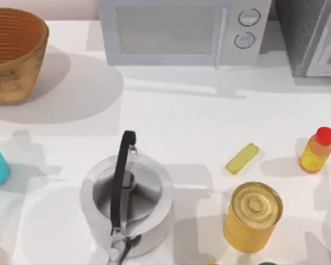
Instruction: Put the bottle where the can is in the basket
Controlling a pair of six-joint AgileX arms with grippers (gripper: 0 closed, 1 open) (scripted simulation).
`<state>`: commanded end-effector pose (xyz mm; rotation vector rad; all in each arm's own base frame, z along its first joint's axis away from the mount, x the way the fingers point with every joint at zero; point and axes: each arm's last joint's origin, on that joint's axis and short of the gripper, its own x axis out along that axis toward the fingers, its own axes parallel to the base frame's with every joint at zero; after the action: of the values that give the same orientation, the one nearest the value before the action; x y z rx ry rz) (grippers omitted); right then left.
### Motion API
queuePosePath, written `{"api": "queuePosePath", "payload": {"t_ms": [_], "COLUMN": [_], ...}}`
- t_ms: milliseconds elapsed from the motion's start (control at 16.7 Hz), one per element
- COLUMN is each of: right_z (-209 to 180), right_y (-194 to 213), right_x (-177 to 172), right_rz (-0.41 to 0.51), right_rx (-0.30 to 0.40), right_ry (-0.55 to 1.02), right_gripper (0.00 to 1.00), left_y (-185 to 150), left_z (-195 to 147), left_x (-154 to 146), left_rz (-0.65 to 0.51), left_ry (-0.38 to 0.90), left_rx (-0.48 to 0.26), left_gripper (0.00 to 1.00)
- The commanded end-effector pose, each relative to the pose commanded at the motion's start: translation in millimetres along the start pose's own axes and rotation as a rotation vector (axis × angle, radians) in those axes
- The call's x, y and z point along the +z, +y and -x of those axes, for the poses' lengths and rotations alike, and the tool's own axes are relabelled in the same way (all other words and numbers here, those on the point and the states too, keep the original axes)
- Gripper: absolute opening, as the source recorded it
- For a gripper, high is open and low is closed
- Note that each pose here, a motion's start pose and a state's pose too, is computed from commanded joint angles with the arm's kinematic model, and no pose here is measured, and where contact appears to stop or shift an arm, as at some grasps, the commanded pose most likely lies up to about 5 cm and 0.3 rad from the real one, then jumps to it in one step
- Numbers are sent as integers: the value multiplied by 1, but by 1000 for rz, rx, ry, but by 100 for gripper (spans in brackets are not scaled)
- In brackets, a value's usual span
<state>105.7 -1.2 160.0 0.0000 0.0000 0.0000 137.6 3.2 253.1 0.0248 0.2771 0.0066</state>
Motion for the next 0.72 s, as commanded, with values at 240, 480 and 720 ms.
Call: {"api": "queuePosePath", "payload": {"t_ms": [240,480,720], "right_z": [0,0,0], "right_y": [0,0,0], "right_x": [0,0,0], "right_rz": [0,0,0], "right_rx": [0,0,0], "right_ry": [0,0,0], "right_gripper": [100,100,100], "left_y": [-4,-6,-7], "left_z": [12,6,5], "left_x": [-60,-94,-98], "left_rz": [14,24,25], "left_ry": [-180,-268,-277], "left_rx": [-2,-6,-7], "left_gripper": [0,0,0]}}
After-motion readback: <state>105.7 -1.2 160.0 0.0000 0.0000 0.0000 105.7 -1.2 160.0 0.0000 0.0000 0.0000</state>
